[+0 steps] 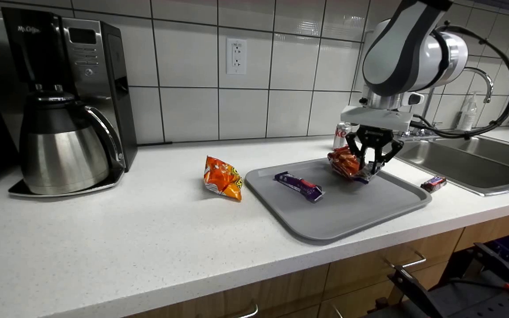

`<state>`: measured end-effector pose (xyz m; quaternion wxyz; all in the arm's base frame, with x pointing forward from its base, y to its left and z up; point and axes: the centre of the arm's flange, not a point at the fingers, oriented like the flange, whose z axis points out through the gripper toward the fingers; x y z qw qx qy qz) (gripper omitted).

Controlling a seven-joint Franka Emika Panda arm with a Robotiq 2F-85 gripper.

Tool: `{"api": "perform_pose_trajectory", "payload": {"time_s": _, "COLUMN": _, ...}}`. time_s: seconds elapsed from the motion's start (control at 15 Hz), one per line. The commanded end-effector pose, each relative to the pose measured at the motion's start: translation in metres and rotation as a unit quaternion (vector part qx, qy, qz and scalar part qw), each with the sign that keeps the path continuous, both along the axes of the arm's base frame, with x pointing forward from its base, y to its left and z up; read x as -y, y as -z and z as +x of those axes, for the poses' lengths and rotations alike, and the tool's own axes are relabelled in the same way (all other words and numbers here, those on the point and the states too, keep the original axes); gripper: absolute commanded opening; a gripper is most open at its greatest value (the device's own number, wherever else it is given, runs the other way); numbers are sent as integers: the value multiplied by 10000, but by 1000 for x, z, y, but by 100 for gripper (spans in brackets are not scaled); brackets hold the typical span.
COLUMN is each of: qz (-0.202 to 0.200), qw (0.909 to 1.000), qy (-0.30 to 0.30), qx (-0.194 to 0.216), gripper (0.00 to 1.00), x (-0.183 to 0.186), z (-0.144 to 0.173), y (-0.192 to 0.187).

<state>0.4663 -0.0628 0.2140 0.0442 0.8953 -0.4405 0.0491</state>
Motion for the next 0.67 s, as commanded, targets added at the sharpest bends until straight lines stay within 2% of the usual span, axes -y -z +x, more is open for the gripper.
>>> {"api": "perform_pose_trajectory", "payload": {"time_s": 0.0, "qz": -54, "qw": 9999, "qy": 58, "qx": 153, "gripper": 7, "x": -4, "z": -15, "y": -7}}
{"api": "perform_pose_trajectory", "payload": {"time_s": 0.6, "qz": -110, "qw": 9997, "qy": 104, "qx": 211, "gripper": 7, "x": 2, "z": -20, "y": 1}}
